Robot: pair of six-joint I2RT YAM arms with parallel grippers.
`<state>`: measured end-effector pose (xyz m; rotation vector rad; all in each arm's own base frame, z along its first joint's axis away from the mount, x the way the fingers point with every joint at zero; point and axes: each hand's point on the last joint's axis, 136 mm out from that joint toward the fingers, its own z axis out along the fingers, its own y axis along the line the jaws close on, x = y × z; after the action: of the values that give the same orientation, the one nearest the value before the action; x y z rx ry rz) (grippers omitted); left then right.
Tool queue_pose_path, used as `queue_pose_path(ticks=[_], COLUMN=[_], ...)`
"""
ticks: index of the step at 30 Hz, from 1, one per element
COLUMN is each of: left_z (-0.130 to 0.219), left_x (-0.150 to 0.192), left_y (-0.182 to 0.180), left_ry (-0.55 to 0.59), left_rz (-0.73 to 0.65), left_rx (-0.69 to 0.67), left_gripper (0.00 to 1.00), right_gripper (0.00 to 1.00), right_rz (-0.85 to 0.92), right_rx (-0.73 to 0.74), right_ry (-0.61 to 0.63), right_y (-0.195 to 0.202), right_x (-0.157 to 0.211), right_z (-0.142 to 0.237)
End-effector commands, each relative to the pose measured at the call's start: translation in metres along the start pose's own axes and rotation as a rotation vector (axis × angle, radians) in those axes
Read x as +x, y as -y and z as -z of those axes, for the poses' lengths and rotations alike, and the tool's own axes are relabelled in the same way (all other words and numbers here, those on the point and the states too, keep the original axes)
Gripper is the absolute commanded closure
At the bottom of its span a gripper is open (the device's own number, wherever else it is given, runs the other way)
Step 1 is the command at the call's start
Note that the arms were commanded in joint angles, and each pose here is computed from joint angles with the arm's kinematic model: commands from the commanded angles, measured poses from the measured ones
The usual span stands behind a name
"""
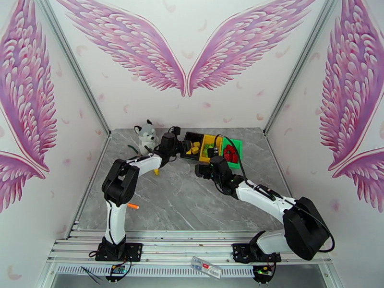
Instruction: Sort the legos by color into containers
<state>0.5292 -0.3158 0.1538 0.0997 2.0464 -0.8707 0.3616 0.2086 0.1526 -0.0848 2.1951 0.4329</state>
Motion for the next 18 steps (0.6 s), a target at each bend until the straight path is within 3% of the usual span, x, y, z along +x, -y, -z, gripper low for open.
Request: queue_pose_path(ticks=[1, 5, 12, 18], left_z=[-0.015, -0.024, -0.007, 0.032], left_x=[-0.010, -0.020, -0.036, -0.030], left_y=[0.011, 0.010, 0.024, 0.024], left_ry=[0.012, 0.034, 0.075, 0.110], left_rz=[-0.003, -0.013, -0.064, -0.152], left_rx=[0.039, 0.024, 0.018, -0.101], left_gripper=[0.53, 0.33, 0.26, 0.25], right_gripper=[0.18, 0.17, 0.13, 0.11], right_rz=[-0.020, -0.015, -0.003, 0.003], right_rx=[0.018, 0.023, 0.023, -0.018], right_ry=[0.024, 0.020, 0.023, 0.021], right_y=[0.006, 0.007, 0.007, -0.001], right_x=[-0.005, -0.005, -0.003, -0.003], right_z=[0.005, 0.006, 0.004, -0.002])
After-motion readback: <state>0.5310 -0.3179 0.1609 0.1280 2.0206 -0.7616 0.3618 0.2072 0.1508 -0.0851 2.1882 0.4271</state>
